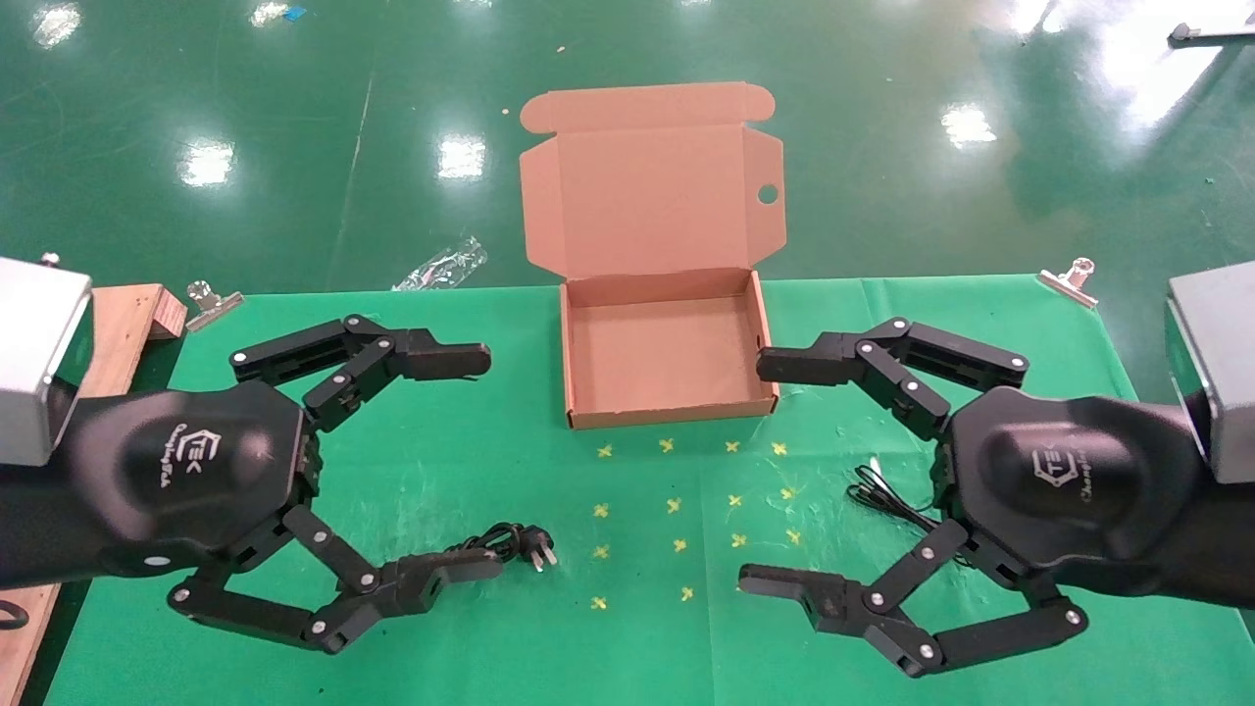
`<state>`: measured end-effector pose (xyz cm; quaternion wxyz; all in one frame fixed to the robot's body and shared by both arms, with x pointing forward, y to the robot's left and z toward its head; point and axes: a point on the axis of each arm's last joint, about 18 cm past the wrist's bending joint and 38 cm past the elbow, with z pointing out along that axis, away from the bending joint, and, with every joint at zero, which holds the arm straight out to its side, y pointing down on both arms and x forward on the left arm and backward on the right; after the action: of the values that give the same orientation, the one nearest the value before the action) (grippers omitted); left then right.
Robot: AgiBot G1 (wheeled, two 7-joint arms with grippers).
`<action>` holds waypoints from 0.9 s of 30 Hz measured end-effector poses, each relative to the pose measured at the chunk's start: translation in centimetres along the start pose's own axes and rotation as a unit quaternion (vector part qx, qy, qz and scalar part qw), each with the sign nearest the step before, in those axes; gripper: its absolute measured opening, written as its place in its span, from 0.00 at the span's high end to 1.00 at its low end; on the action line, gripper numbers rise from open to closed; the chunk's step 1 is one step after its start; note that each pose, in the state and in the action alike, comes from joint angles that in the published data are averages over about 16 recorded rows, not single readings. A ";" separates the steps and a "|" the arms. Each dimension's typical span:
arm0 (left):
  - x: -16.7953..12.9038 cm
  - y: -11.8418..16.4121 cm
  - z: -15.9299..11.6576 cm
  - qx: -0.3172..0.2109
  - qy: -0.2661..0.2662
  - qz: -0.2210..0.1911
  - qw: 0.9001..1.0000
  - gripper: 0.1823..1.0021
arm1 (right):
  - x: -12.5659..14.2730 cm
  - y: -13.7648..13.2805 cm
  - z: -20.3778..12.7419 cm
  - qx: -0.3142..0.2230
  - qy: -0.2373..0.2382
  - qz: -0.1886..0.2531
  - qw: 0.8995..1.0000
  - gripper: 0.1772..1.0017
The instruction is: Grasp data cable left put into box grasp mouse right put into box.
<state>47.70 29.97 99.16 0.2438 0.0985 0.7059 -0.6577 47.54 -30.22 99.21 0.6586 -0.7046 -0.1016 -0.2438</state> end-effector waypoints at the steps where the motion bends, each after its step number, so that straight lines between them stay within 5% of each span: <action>1: 0.0 0.0 0.0 0.000 0.000 0.000 1.000 0.00 | 0.0 0.0 0.0 0.000 0.000 0.000 1.000 0.00; 27: 0.0 0.0 0.0 0.000 0.000 0.000 1.000 0.00 | 0.0 0.0 0.0 0.000 0.000 0.000 1.000 0.00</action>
<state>47.70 29.97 99.16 0.2438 0.0985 0.7059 -0.6577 47.54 -30.22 99.21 0.6586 -0.7046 -0.1016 -0.2438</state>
